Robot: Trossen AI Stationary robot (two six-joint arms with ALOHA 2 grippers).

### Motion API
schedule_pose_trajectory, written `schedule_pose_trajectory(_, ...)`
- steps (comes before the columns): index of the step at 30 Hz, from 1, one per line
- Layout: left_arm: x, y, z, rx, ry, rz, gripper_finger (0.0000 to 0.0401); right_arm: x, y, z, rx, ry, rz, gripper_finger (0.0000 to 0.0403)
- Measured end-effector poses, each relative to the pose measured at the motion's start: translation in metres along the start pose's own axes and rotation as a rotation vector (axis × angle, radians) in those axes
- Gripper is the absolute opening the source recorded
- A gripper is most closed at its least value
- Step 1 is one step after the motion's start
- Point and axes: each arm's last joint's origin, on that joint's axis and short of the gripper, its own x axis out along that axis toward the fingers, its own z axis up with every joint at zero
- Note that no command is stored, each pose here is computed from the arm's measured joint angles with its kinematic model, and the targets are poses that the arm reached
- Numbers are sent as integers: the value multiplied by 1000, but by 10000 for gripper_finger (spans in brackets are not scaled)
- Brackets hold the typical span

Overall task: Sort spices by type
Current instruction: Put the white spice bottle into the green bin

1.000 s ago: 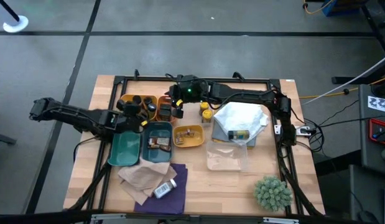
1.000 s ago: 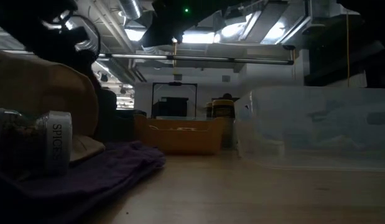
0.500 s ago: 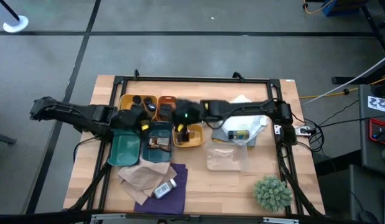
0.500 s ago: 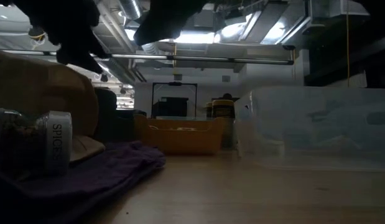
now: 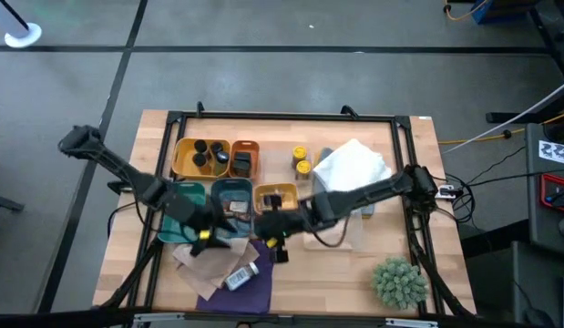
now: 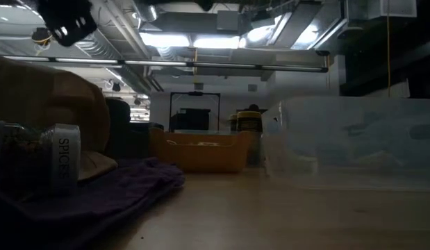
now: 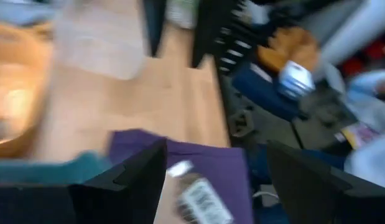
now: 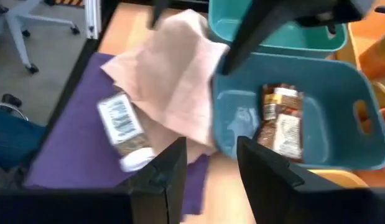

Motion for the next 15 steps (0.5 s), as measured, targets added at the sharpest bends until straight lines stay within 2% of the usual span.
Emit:
schedule_pose_trajectory(4,21,-21,-13,57,1,-102,255,-5,31,-4,36,-4,28,140)
schedule_pose_trajectory(9,43,-38,-32,98,10,-166,255,-11,63,-9,88,-1,81,140)
schedule_pose_trajectory(15,65,-64,-43,196,41,-137,255,-17,86,-14,109,4,121,140)
